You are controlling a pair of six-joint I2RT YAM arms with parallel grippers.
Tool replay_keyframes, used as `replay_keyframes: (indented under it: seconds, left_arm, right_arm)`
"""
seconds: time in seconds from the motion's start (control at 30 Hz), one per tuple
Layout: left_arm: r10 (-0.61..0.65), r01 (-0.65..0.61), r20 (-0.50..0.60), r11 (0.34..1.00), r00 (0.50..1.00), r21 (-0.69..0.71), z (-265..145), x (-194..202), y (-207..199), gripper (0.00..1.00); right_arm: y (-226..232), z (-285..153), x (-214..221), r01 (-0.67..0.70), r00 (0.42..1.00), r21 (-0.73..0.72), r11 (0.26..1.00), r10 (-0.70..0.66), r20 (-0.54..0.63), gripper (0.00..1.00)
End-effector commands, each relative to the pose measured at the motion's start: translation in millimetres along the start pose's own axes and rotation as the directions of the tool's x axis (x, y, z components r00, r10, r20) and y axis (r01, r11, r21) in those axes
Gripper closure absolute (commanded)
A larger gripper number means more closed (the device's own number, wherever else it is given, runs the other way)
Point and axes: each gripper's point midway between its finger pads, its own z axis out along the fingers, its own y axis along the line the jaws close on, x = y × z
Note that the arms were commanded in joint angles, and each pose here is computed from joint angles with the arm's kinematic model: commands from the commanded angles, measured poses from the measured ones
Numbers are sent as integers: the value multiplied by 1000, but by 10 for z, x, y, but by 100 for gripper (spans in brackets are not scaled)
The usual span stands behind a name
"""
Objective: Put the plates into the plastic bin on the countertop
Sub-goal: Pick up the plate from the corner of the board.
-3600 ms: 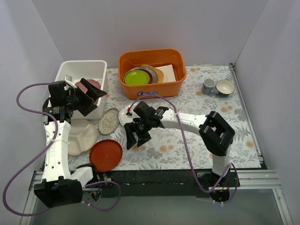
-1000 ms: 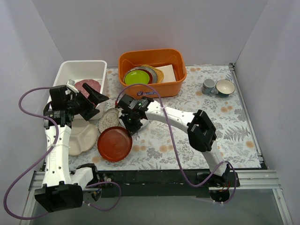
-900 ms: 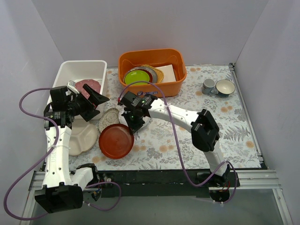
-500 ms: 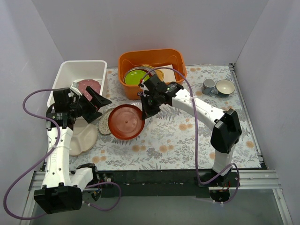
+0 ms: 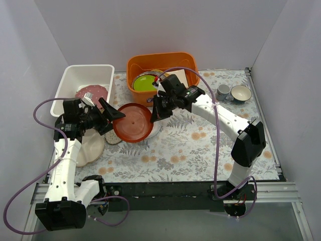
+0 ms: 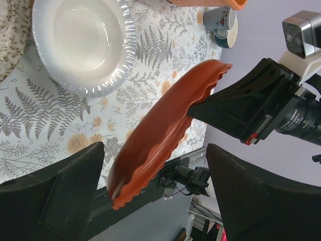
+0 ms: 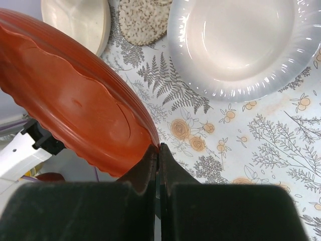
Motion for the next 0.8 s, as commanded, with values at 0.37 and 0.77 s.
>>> replay_keyframes:
  seconds: [0.37,0.77]
  left_arm:
    - [30,-26,-53,996,998,80,8,174,-72,89]
    - [37,-33,-37,996,999,84,-4,128,-114,100]
  right_arm:
    - [224,-272,-192,16,994,-101,995,-6,105,99]
    - [152,-306,-162,0,994,-121,993,13,107,51]
